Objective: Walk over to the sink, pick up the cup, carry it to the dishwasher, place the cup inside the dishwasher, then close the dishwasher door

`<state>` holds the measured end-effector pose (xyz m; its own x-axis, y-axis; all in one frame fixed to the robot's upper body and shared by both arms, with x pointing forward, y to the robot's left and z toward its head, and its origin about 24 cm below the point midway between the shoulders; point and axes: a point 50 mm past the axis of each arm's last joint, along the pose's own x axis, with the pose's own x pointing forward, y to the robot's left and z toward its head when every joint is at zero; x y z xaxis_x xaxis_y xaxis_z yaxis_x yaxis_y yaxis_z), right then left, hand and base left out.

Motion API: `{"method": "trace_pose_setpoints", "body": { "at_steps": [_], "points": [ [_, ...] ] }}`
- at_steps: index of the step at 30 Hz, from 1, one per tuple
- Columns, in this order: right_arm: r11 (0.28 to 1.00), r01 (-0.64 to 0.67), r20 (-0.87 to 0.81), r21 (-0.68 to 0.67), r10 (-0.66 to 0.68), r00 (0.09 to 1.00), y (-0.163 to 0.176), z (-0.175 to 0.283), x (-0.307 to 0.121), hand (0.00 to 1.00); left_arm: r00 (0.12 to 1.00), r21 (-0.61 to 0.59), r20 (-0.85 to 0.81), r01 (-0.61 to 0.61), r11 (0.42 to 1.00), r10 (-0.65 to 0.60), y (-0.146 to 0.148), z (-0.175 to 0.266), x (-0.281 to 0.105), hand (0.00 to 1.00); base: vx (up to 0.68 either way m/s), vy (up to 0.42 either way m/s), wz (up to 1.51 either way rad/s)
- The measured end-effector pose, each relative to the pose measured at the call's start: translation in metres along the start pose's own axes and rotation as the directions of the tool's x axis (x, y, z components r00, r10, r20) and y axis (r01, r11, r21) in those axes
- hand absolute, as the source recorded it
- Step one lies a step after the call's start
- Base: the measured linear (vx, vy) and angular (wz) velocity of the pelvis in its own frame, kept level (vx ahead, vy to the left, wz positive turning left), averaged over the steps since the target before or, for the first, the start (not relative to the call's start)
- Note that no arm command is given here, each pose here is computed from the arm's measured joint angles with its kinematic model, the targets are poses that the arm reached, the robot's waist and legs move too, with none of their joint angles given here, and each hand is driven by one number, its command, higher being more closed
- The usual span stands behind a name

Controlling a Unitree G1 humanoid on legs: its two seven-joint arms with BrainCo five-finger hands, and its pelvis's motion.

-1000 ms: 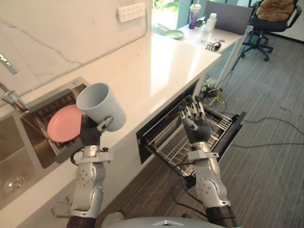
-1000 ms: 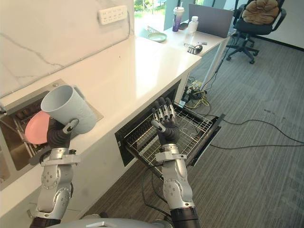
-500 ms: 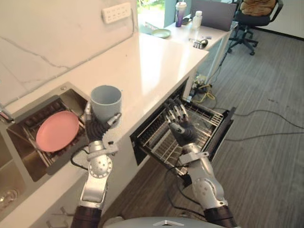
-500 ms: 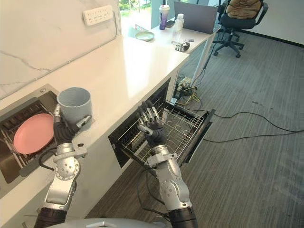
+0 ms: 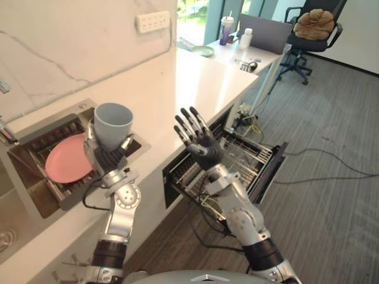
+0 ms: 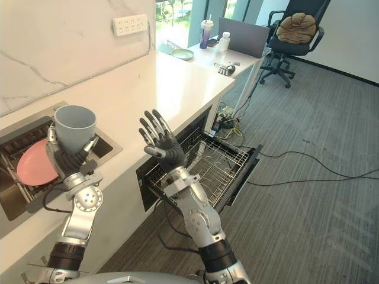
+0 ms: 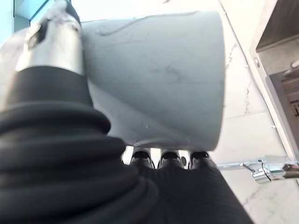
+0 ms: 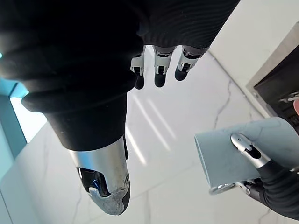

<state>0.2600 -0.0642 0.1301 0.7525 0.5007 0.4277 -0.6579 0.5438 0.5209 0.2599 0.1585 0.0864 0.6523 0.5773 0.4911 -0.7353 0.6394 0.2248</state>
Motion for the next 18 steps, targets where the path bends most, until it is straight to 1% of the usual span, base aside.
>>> {"method": "trace_pose_setpoints", "body": {
  "at_steps": [3, 10, 13, 16, 18],
  "points": [
    [1.0, 0.005, -0.02, 0.005, -0.005, 1.0, 0.003, -0.001, 0.005, 0.0, 1.0, 0.012, 0.013, 0.007, 1.0, -0.008, -0.006, 0.002, -0.004, 1.0, -0.04, -0.027, 0.03],
    [0.996, 0.086, -0.124, 0.015, -0.083, 0.989, 0.005, -0.023, 0.011, 0.0, 0.997, 0.028, 0.062, 0.039, 0.999, -0.041, -0.016, 0.012, -0.015, 1.0, -0.02, 0.002, 0.14],
    [0.993, 0.114, -0.136, -0.024, -0.116, 0.984, 0.004, -0.027, 0.013, 0.0, 0.996, 0.065, 0.06, 0.055, 0.996, -0.059, -0.02, 0.013, -0.019, 1.0, -0.01, 0.003, 0.04],
    [0.991, 0.127, -0.137, -0.033, -0.131, 0.982, 0.006, -0.028, 0.016, 0.0, 0.998, 0.082, 0.051, 0.021, 0.996, -0.025, -0.019, 0.012, -0.02, 1.0, -0.03, 0.006, -0.01],
    [0.991, 0.128, -0.138, -0.037, -0.132, 0.982, 0.008, -0.028, 0.019, 0.0, 0.997, 0.089, 0.072, 0.017, 0.996, -0.023, -0.02, 0.014, -0.021, 1.0, -0.02, 0.004, 0.01]
  ]
}}
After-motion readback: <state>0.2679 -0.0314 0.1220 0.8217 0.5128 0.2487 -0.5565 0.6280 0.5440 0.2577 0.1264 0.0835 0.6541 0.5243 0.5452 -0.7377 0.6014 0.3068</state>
